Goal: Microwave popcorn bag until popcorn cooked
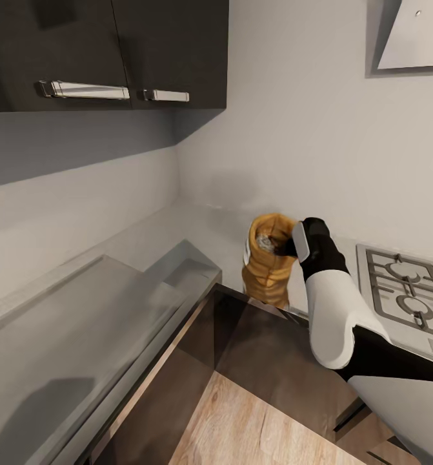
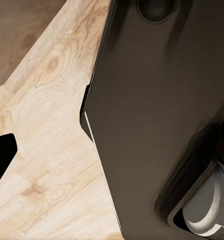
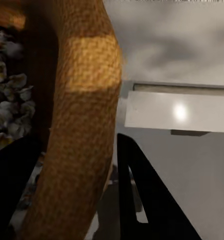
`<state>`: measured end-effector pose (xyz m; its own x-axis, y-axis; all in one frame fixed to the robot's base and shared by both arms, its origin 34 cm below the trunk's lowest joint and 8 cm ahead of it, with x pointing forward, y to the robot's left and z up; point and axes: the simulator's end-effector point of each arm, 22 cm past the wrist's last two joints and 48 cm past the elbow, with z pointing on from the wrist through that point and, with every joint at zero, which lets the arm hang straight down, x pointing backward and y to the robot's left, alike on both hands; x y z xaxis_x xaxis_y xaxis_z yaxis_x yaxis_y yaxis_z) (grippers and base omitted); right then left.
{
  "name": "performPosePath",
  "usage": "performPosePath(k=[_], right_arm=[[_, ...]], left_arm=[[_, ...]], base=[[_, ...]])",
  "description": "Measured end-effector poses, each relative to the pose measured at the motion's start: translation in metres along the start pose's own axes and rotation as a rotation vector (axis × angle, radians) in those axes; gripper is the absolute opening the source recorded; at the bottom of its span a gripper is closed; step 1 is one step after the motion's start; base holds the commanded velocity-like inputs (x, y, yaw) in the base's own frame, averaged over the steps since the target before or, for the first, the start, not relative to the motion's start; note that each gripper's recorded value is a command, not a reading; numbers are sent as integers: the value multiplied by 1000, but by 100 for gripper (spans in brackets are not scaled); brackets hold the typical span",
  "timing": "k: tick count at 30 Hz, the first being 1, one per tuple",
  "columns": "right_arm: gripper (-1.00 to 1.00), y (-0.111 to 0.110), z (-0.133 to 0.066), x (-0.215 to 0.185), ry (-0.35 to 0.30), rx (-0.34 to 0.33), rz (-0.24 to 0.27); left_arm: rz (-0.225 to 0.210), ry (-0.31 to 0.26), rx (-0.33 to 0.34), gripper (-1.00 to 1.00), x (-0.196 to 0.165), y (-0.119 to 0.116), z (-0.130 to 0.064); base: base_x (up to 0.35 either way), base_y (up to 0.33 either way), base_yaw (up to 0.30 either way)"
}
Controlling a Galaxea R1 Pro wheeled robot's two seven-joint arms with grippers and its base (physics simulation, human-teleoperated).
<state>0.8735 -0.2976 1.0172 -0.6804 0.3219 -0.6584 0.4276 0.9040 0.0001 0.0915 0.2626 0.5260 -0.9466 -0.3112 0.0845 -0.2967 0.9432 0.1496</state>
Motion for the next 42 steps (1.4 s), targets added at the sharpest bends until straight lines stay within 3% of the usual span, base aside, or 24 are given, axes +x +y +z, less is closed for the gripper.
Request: performPosePath(k=[2, 6, 8, 11, 17, 22, 27, 31, 38, 42], right_arm=[[-100, 0, -1, 0, 3, 3, -7], [-100, 1, -5, 10, 52, 14, -73], [-100, 8, -13, 4, 30, 32, -142], [-100, 13, -24, -11, -26, 50, -189], [-100, 9, -48, -46, -123, 43, -148], [-100, 26, -49, -43, -114, -39, -132], [-100, 30, -48, -41, -104, -62, -121], [-100, 50, -49, -34, -75, -160, -83], [-100, 50, -51, -36, -79, -167, -76], [-100, 44, -70, -61, -151, -173, -44]], left_arm=[[0, 0, 0, 100, 0, 0, 0], [0, 0, 0, 100, 0, 0, 0], [0, 0, 0, 100, 0, 0, 0], [0, 0, 0, 100, 0, 0, 0], [0, 0, 1, 100, 0, -1, 0], [4, 0, 4, 100, 0, -1, 0], [5, 1, 6, 100, 1, -3, 0], [-1, 6, 3, 100, 4, -4, 0], [-1, -2, 4, 100, 3, -5, -1], [-2, 1, 17, 100, 7, -15, -2]], base=[[0, 0, 0], [0, 0, 0], [0, 0, 0], [0, 0, 0], [0, 0, 0], [0, 0, 0], [-67, 0, 0], [-317, 0, 0], [-346, 0, 0], [-347, 0, 0]])
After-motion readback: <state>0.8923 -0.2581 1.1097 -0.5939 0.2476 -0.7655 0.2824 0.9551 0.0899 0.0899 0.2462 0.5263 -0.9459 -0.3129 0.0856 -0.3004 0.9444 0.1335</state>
